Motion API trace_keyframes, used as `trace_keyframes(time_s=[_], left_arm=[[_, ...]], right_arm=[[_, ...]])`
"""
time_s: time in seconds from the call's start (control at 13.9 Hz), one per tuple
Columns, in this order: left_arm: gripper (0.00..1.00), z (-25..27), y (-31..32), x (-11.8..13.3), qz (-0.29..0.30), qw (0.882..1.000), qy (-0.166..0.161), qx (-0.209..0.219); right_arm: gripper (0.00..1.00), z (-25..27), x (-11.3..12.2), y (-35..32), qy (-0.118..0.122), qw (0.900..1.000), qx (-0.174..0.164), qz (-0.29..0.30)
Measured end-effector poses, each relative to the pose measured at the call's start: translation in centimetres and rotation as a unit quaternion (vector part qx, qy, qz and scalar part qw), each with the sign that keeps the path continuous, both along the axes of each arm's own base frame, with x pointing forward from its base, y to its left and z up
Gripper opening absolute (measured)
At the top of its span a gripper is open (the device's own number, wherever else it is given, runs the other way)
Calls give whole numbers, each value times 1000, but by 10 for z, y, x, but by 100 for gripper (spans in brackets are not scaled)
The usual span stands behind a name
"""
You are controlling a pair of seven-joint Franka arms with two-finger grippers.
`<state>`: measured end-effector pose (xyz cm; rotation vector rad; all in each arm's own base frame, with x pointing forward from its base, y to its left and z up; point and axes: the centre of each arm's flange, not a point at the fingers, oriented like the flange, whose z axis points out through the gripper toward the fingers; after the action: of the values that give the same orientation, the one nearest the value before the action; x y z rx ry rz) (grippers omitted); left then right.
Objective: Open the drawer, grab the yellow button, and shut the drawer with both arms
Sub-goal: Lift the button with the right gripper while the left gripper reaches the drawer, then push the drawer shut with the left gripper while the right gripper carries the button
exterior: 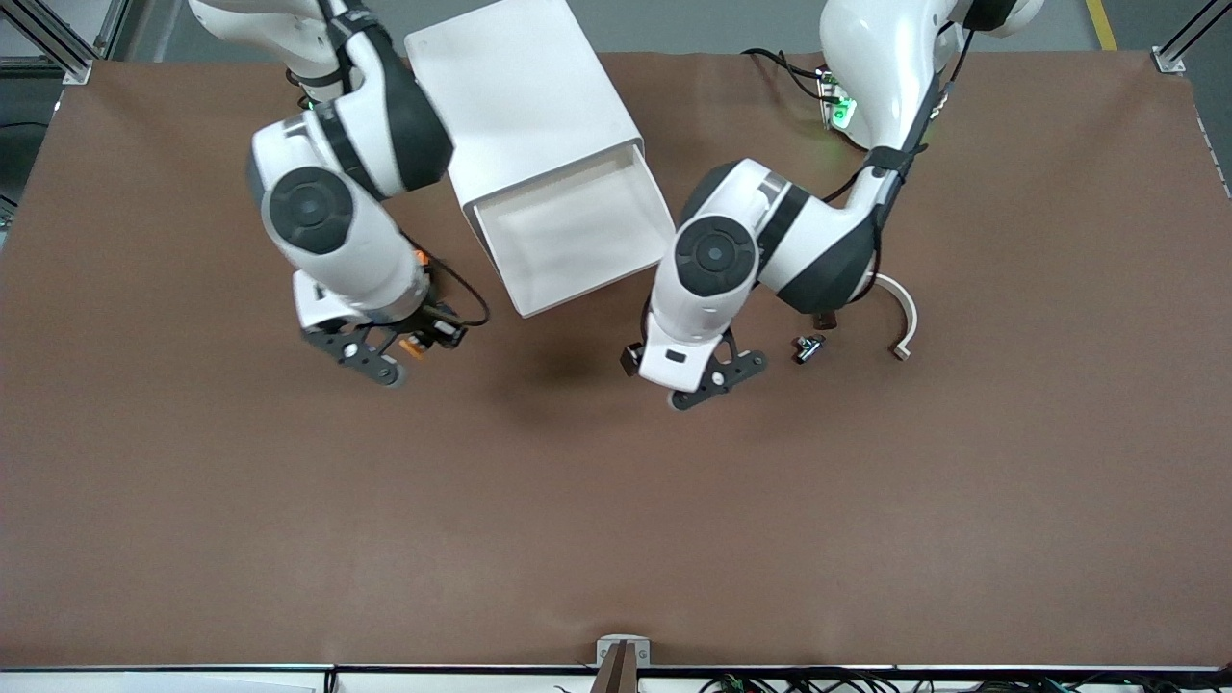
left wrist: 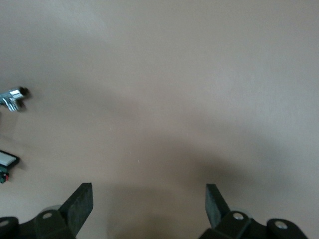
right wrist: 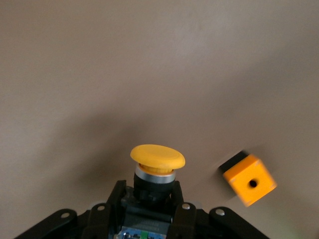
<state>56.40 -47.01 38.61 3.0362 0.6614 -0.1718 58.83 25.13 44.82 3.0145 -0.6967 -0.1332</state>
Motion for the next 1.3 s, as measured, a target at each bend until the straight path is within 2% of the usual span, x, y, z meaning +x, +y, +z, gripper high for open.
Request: trace_keyframes(time_s=[0.29,0.65,0.86,1.01,1.3], left_arm=[[100,-11,-38,-35,-35,999,7,5],[100,-19,-55,-52,-52,999,11,9],[100,-19,-68,-65,-64,998,11,9],[100,-20,-77,-75,-72,997,14,8],[100,-23,-93,-94,-77,996,34,-9]], right_arm=[[40,0,26,-84,9,998,10,59],[40,-20,44,-185,6,993,24,118],[40,-50,43,-228,-1,991,27,134],[40,-67,43,-244,-14,990,26,140],[40,-106,40,-271,-29,988,23,152]])
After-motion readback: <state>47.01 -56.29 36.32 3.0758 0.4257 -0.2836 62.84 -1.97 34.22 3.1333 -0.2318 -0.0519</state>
